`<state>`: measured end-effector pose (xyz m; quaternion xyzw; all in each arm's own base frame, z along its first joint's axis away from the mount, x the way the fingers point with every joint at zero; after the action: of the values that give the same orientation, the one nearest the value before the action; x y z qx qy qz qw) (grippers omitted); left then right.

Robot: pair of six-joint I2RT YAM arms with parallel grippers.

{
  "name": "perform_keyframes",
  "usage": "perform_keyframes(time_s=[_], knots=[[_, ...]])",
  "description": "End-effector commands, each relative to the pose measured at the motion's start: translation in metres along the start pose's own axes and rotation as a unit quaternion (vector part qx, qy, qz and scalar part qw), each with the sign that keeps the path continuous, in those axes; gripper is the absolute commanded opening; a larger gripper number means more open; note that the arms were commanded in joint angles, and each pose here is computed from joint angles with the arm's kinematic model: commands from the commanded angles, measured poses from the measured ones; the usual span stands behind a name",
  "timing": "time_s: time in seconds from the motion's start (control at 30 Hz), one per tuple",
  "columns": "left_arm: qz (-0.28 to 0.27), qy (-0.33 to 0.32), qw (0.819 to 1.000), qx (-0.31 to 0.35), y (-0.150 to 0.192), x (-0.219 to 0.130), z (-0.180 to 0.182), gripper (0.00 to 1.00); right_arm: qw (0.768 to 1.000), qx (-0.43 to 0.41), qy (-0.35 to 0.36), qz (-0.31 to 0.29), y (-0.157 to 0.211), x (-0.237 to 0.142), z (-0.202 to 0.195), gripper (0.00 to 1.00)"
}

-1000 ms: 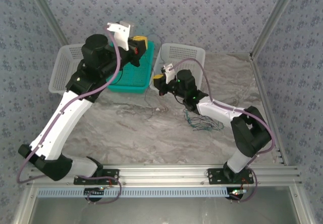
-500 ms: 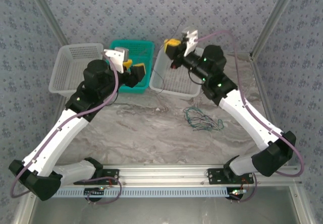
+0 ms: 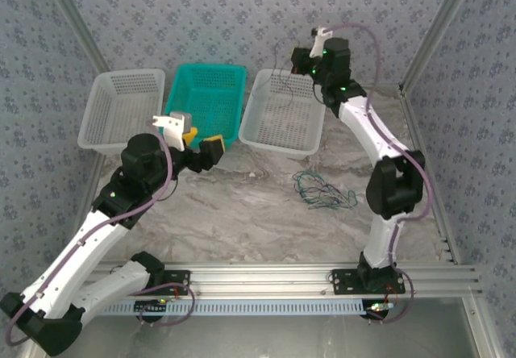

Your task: Untangle the cables

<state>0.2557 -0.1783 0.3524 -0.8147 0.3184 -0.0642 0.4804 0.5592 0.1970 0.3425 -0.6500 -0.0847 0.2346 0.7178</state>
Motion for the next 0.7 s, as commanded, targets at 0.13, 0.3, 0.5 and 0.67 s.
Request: perform_keyframes(time_s=[0.13,0.3,0.5,0.67], knots=[[0.010,-0.021,1.000,-0.009,0.013,-0.007,0.012,0.87,0.970,0.104,0.097,0.198,0.133,0.019,-0.042,0.24],[0.016,-0.027,0.999,-0.007,0.016,0.001,0.015,0.88,0.961,0.115,0.078,0.238,0.113,0.004,-0.027,0.47],[0.044,-0.018,0.998,-0.032,0.033,0.021,0.013,0.87,0.967,0.118,0.060,0.216,0.061,-0.043,-0.011,0.60],[0.077,-0.001,0.996,-0.049,0.065,0.046,0.006,0.84,0.972,0.128,0.034,0.196,0.040,-0.094,-0.001,0.62]])
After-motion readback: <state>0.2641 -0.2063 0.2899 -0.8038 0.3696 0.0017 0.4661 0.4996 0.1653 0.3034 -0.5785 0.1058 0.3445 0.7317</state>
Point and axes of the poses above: each hand's point on the last joint's axis, 136 mm out from that joint toward the fingers, its own x axis out along the fingers, its own z axis along the line the jaws close on, y = z × x, the point moved 1 cm from there along -x, back along the fingers, and after that the axes turned 14 degrees about -x, right-handed, at the moved point
